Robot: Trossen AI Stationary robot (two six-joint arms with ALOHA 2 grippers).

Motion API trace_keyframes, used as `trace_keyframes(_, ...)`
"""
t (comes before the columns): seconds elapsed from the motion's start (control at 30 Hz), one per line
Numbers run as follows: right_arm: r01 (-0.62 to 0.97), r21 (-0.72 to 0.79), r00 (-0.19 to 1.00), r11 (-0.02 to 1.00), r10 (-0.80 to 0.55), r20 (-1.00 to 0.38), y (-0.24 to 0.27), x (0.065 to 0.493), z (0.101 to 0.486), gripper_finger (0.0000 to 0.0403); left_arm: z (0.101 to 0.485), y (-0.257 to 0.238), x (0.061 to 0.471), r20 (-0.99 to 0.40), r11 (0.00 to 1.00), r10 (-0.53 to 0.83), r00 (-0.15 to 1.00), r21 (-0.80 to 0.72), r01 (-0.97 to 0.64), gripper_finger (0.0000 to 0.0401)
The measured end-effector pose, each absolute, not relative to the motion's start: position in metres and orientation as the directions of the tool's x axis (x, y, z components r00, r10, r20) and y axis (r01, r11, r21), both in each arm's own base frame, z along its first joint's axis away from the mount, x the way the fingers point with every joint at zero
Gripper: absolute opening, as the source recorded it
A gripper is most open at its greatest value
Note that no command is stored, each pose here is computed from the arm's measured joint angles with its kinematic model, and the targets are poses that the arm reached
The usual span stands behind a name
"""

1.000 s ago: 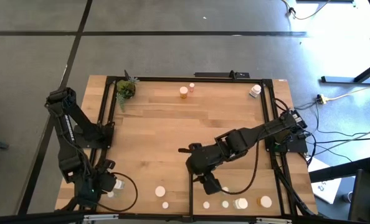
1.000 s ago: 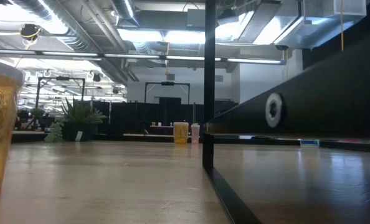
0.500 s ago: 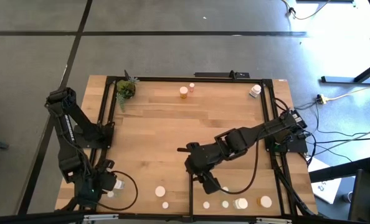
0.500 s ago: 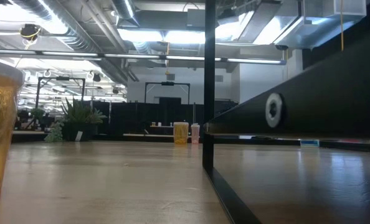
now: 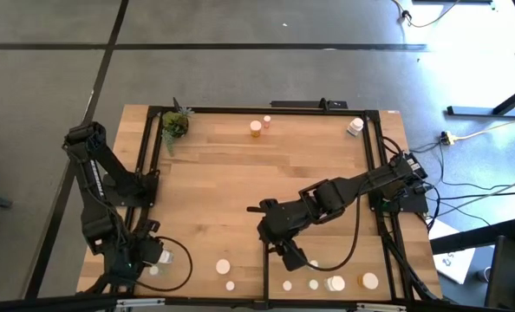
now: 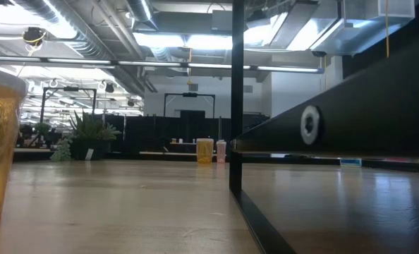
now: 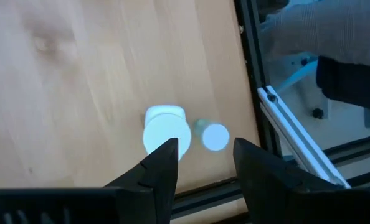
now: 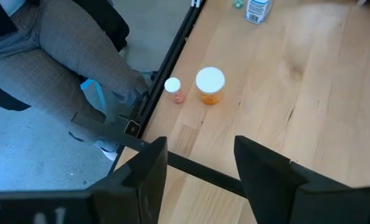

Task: Pick and place medicine bottles onto shelf by color
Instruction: Put the bottom white pill bottle on the shelf aligned with the other white pill bottle

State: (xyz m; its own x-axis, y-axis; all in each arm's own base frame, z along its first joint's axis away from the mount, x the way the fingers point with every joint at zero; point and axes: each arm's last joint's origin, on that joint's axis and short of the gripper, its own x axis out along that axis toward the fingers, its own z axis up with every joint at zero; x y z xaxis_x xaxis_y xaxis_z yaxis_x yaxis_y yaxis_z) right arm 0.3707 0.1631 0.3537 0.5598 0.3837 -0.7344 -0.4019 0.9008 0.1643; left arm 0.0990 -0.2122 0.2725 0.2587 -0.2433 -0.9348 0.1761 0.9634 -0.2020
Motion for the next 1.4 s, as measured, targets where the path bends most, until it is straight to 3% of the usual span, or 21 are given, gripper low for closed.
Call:
trace_keyframes(0.53, -0.402, 0.164, 0.56, 0.901, 0.384, -0.734, 0.163, 0.371, 0.354, 0.0188, 0.272, -0.213, 0.095, -0.937, 0.972, -0.232, 0.261, -0.212, 0.102, 0.0158)
trace_keyframes(1.03, -0.401, 0.165, 0.56, 0.901, 0.384, -0.734, 0.163, 0.371, 0.354, 0.0188, 0.258, -0.208, 0.099, -0.942, 0.981, -0.196, 0.271, -0.187, 0.06, 0.028)
trace_keyframes(1.4, -0.401, 0.165, 0.56, 0.901, 0.384, -0.734, 0.163, 0.371, 0.354, 0.0188, 0.228, -0.203, 0.096, -0.951, 0.985, -0.171, 0.258, -0.161, 0.057, 0.0294)
